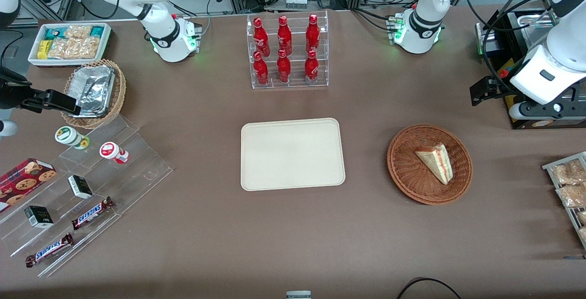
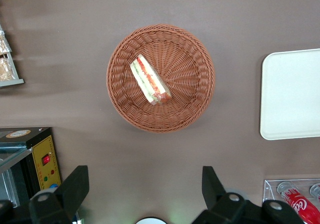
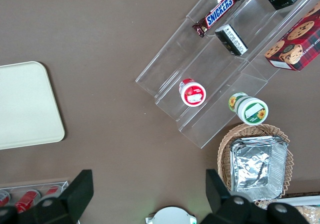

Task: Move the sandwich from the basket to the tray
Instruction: 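Move the left gripper down over the wrapped sandwich in the wicker basket, then lower the open left gripper around the sandwich and close it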

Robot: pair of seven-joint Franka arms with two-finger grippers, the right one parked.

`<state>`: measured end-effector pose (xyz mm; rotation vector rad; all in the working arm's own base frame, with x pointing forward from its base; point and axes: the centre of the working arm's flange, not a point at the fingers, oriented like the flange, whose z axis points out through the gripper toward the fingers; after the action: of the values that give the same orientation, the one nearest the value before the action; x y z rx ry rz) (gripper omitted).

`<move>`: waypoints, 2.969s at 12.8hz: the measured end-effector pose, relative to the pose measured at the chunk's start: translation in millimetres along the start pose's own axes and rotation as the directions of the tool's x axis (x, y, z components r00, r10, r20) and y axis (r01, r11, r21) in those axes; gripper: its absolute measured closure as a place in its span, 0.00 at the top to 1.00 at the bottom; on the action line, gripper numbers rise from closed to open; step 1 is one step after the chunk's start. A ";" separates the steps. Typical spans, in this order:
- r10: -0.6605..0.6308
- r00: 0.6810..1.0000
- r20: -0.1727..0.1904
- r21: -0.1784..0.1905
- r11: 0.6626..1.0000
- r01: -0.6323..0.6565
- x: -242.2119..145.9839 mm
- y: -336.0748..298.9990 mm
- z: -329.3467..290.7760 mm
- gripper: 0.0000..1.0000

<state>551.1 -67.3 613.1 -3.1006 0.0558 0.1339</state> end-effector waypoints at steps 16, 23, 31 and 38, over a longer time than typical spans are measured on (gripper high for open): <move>0.002 1.000 -0.025 -0.019 1.000 -0.002 27.5 6.2 189.6 1.00; -0.114 0.992 -0.047 -0.028 0.993 0.112 18.8 1.6 238.8 1.00; -0.546 0.836 -0.060 -0.072 0.837 0.542 16.6 -10.1 271.2 1.00; -0.579 0.814 -0.043 -0.071 0.815 0.576 25.4 -14.3 314.9 1.00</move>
<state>550.0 -41.5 297.9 -3.0036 -0.8978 0.0146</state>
